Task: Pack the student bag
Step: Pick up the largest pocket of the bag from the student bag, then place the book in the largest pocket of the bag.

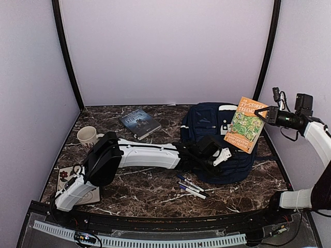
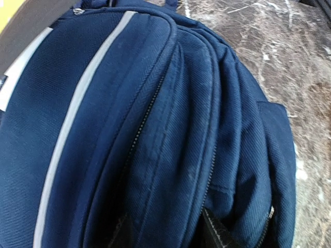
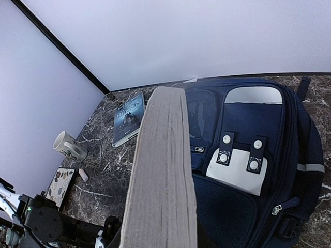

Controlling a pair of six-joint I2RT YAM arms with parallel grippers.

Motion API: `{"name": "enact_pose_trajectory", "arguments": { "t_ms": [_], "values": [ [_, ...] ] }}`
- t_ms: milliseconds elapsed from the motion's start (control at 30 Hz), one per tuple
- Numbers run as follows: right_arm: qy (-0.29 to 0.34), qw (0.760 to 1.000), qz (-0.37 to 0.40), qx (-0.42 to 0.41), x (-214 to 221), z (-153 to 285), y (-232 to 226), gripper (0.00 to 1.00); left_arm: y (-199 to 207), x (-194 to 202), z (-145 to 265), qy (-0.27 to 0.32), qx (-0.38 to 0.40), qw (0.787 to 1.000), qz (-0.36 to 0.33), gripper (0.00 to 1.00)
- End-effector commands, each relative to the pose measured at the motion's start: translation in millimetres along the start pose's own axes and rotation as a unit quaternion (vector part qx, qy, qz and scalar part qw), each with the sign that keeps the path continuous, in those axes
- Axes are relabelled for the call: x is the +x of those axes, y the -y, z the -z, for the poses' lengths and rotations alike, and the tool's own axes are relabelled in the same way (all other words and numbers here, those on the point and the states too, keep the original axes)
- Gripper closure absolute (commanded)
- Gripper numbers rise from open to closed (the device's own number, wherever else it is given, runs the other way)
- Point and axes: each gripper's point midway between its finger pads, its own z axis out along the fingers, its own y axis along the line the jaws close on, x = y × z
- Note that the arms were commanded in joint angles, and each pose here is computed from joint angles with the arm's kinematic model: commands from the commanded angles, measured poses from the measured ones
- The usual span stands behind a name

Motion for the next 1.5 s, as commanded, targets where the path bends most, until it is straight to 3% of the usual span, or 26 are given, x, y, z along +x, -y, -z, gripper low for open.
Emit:
{"name": "enact_pose_trajectory", "arguments": {
  "t_ms": [0, 200, 300, 367, 467, 533, 567, 833, 1167, 1467],
  "values": [
    [0.026, 0.999, 0.034, -0.022, -16, 4, -12, 1.0, -19, -1, -11, -0.001, -0.066, 0.997, -0.028, 0.55],
    [0.015, 0.999, 0.036, -0.025, -19, 4, -15, 1.0, -28, -12, -7, 0.01, -0.102, 0.994, -0.038, 0.76],
    [0.004, 0.997, 0.073, -0.018, -41, 13, -29, 1.0, -37, -35, 8, 0.039, -0.12, 0.992, -0.032, 0.87],
    [0.003, 0.996, 0.092, 0.018, -63, 22, -33, 1.0, -48, -55, 23, 0.065, -0.144, 0.987, -0.023, 1.0],
    [0.009, 0.994, 0.087, 0.068, -92, 36, -31, 1.0, -63, -85, 48, 0.108, -0.171, 0.979, -0.004, 1.0],
    [-0.002, 0.997, 0.065, 0.041, -94, 37, -38, 1.0, -75, -104, 66, 0.137, -0.19, 0.972, 0.015, 1.0],
    [-0.022, 0.999, 0.024, -0.02, -86, 34, -51, 1.0, -94, -124, 89, 0.175, -0.202, 0.962, 0.055, 1.0],
    [-0.007, 0.993, -0.036, -0.108, -78, 40, -83, 1.0, -154, -143, 120, 0.267, -0.11, 0.933, 0.216, 1.0],
    [-0.068, 0.982, -0.115, -0.134, -13, 20, -73, 1.0, -183, -152, 137, 0.303, -0.109, 0.92, 0.223, 1.0],
    [-0.169, 0.959, -0.177, -0.144, 60, 3, -84, 1.0, -198, -161, 140, 0.34, -0.108, 0.905, 0.231, 1.0]
  ]
}}
